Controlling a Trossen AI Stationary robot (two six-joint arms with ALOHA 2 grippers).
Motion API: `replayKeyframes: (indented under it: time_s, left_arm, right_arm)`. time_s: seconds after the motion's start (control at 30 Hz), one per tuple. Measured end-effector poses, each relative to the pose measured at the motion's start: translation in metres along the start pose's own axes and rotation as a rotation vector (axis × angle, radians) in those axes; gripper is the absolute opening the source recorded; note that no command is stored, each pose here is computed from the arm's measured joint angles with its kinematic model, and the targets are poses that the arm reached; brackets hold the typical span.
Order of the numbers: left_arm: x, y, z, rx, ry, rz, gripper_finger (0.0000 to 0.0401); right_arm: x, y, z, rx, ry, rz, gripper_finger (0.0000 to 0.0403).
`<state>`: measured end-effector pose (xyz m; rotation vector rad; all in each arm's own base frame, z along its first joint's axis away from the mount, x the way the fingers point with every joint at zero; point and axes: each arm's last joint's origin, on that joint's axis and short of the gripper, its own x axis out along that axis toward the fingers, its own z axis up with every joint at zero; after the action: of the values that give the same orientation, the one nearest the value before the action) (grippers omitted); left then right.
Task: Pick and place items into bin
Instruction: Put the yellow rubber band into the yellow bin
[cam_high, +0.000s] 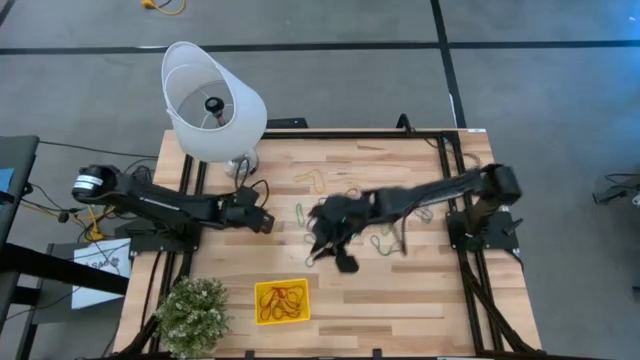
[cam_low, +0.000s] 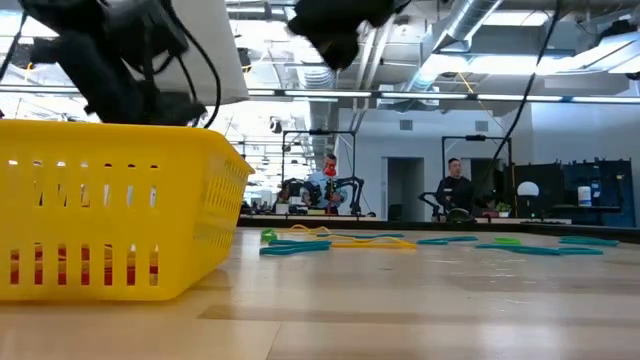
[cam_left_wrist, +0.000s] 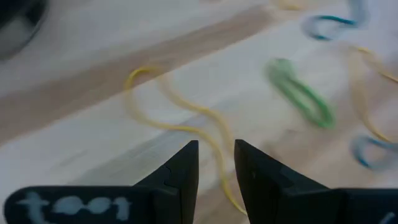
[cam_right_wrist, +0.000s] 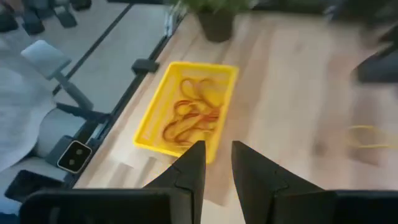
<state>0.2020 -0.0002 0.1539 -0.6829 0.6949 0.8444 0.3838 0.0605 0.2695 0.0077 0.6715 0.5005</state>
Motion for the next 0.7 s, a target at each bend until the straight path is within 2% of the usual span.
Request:
replayKeyframes:
  time_s: [0.1, 0.23, 0.33, 0.7]
  left_arm:
    - [0.016, 0.001, -0.002, -0.077, 0.033, 0.053, 0.0091]
    - [0.033, 0.006, -0.002, -0.098, 0.067, 0.104, 0.0091]
    - [0.042, 0.007, 0.000, -0.101, 0.086, 0.105, 0.0091]
    - [0.053, 0.008, 0.011, -0.133, 0.088, 0.065, 0.0091]
  right_arm:
    - [-0.043, -0.014, 0.007, 0.030, -0.027, -0.061, 0.0071]
    - [-0.097, -0.035, 0.008, 0.085, -0.073, -0.162, 0.0071]
    - [-0.123, -0.049, 0.006, 0.121, -0.104, -0.227, 0.0071]
    - [-0.145, -0.078, -0.004, 0.191, -0.116, -0.318, 0.0071]
